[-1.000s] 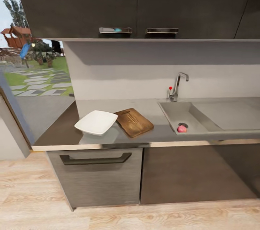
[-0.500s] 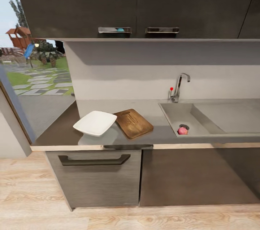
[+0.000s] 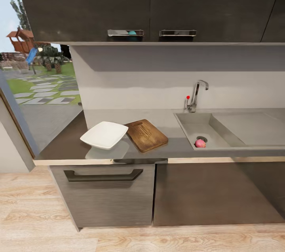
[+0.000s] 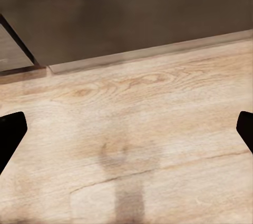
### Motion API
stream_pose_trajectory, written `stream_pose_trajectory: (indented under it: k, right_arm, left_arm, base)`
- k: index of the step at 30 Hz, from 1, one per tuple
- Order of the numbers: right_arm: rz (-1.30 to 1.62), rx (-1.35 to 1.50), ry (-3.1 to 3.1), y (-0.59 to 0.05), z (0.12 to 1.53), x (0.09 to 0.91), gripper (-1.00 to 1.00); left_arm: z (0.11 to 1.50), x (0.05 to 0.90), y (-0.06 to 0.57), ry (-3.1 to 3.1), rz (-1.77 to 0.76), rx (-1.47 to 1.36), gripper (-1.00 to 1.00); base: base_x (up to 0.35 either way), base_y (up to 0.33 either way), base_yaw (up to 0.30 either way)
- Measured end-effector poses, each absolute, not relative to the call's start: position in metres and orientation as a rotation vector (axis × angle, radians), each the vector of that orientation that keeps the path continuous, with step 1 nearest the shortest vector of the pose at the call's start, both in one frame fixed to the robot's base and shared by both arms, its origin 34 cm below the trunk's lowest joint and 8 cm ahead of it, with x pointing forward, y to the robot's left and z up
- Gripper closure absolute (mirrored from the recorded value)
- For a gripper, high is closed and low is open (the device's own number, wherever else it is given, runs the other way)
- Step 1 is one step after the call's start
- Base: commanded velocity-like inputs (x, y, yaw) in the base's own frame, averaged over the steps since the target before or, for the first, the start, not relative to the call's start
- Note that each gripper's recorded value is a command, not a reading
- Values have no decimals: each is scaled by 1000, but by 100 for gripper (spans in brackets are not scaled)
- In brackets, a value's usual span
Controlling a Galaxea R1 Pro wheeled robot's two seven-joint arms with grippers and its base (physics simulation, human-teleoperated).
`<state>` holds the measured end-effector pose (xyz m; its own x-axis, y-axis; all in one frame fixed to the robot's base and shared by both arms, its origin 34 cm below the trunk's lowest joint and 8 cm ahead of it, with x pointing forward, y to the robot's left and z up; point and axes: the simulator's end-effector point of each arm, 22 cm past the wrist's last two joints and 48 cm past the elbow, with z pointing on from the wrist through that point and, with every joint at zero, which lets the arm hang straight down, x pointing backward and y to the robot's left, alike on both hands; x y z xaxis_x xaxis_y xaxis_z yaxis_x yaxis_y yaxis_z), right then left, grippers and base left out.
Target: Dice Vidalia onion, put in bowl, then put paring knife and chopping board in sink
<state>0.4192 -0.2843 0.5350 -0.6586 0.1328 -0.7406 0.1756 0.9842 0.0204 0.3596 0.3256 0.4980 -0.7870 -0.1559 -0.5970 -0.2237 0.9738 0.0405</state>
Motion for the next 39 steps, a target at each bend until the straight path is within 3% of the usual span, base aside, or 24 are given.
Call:
stream_pose_trajectory:
  k: [32, 39]
  right_arm:
    - [-73, 222, 2301, -285, 534, 418, -100]
    - [-166, 261, 2206, -308, 565, 454, -100]
  left_arm:
    - [498, 359, 325, 2492, 144, -266, -100]
    - [498, 359, 324, 2493, 142, -265, -100]
  base:
    - [-19, 0, 0]
    - [0, 0, 0]
